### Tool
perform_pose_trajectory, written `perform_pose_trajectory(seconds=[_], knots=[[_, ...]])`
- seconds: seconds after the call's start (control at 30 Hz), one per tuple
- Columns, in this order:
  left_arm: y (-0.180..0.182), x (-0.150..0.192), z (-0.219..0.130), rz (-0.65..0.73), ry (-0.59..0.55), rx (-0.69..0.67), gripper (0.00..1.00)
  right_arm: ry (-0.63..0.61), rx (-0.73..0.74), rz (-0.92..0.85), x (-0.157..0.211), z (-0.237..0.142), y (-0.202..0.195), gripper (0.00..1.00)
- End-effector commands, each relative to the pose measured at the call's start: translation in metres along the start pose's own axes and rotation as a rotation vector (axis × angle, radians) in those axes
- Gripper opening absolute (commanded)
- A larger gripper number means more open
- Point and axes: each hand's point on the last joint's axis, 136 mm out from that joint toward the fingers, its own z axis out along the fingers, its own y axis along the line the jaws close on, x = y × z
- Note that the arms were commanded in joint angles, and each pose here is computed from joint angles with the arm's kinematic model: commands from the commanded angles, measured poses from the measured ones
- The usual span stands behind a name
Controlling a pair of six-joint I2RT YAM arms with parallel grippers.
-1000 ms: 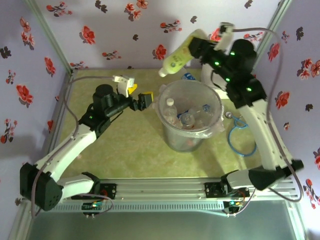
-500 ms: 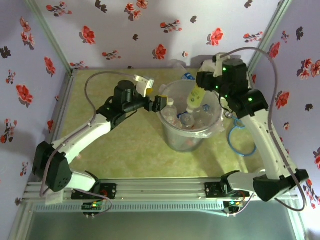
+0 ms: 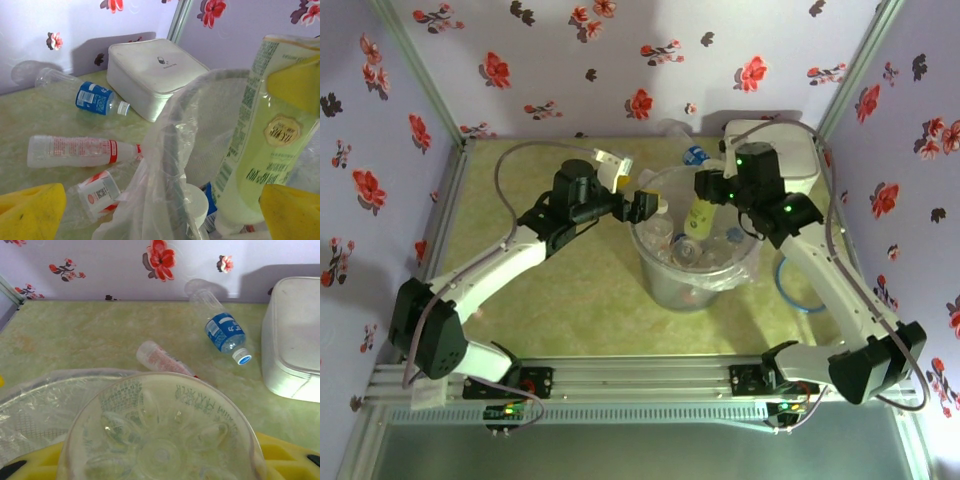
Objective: Put the plastic bottles in the bin
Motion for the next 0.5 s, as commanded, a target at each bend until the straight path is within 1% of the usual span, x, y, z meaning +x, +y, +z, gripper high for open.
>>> perform_pose_trajectory(seconds=[0.0, 0.13, 0.27, 0.3, 0.37, 0.43, 0.47], knots=[[0.004, 0.012, 0.008, 0.011, 0.044, -0.020, 1.00, 0.258, -0.038, -0.008, 0.078, 0.020, 0.013, 0.36], [0.004, 0.014, 0.008, 0.014, 0.048, -0.021, 1.00, 0.305, -0.068, -0.079, 0.102, 0.027, 0.018, 0.36], [0.006, 0.016, 0.008, 0.024, 0.056, -0.031, 1.00, 0.278, -0.149, -0.075, 0.103, 0.017, 0.030, 0.36], [0.006, 0.015, 0.008, 0.027, 0.057, -0.031, 1.00, 0.271, -0.171, -0.070, 0.101, 0.012, 0.034, 0.38], [0.006, 0.017, 0.009, 0.030, 0.063, -0.031, 1.00, 0.258, -0.218, -0.065, 0.093, -0.001, 0.041, 0.48], [0.007, 0.016, 0.010, 0.033, 0.063, -0.033, 1.00, 0.240, -0.226, -0.073, 0.080, -0.015, 0.042, 0.69], [0.007, 0.016, 0.011, 0.036, 0.063, -0.032, 1.00, 0.225, -0.221, -0.082, 0.074, -0.021, 0.041, 0.76]])
